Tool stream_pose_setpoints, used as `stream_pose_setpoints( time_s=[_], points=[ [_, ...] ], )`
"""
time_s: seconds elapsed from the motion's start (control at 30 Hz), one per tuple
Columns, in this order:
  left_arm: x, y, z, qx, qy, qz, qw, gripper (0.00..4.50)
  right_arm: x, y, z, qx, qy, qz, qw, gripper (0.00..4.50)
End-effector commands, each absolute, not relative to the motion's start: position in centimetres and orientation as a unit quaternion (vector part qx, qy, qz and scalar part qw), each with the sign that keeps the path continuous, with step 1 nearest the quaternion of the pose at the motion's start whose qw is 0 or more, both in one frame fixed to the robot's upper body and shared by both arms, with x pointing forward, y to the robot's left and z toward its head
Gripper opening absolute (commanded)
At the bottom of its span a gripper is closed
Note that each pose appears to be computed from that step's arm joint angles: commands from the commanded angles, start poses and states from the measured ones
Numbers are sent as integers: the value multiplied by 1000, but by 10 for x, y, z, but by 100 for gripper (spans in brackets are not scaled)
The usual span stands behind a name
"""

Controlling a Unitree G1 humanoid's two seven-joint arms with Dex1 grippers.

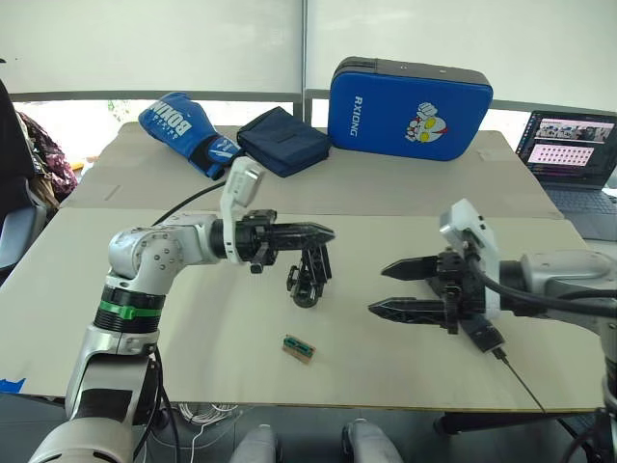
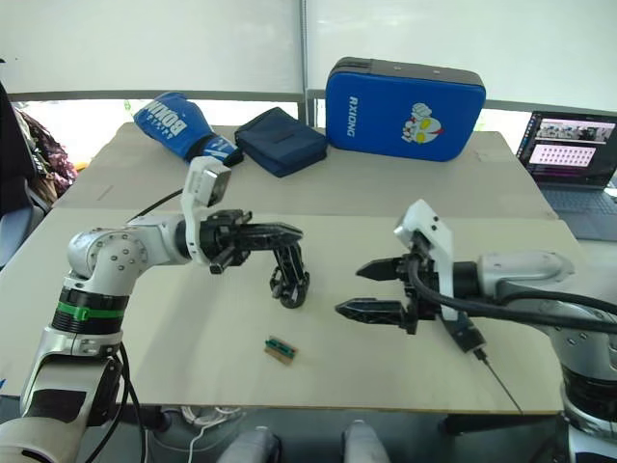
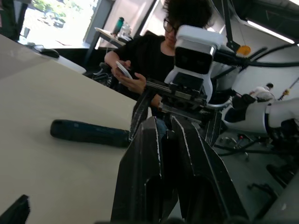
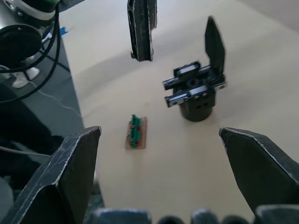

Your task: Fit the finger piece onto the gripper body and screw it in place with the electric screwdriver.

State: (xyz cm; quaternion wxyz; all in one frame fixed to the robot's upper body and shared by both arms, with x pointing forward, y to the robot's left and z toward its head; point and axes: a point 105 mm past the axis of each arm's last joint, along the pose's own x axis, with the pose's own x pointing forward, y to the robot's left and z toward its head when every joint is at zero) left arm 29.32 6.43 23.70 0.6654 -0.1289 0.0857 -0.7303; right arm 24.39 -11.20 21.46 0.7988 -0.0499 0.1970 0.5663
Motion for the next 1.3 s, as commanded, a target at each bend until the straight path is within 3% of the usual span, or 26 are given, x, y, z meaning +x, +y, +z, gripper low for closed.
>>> stream_pose_setpoints(
  time_s=[0.03, 0.63, 0.73, 1.03, 1.3],
  points=[
    [283, 54, 239, -96, 78, -753, 646, 0, 235, -95, 220, -16, 205, 607, 768, 449],
    [273, 40, 229, -100, 90, -763, 632, 0, 240, -58, 219, 5, 200, 631, 750, 449],
    [272, 40, 227, -101, 93, -763, 632, 0, 241, -58, 219, 6, 201, 630, 750, 365],
    [275, 41, 228, -102, 90, -757, 639, 0, 236, -59, 215, 7, 209, 636, 743, 55],
    [267, 45, 247, -116, 39, -776, 619, 0, 234, -59, 220, 16, 177, 648, 741, 43]
  ],
)
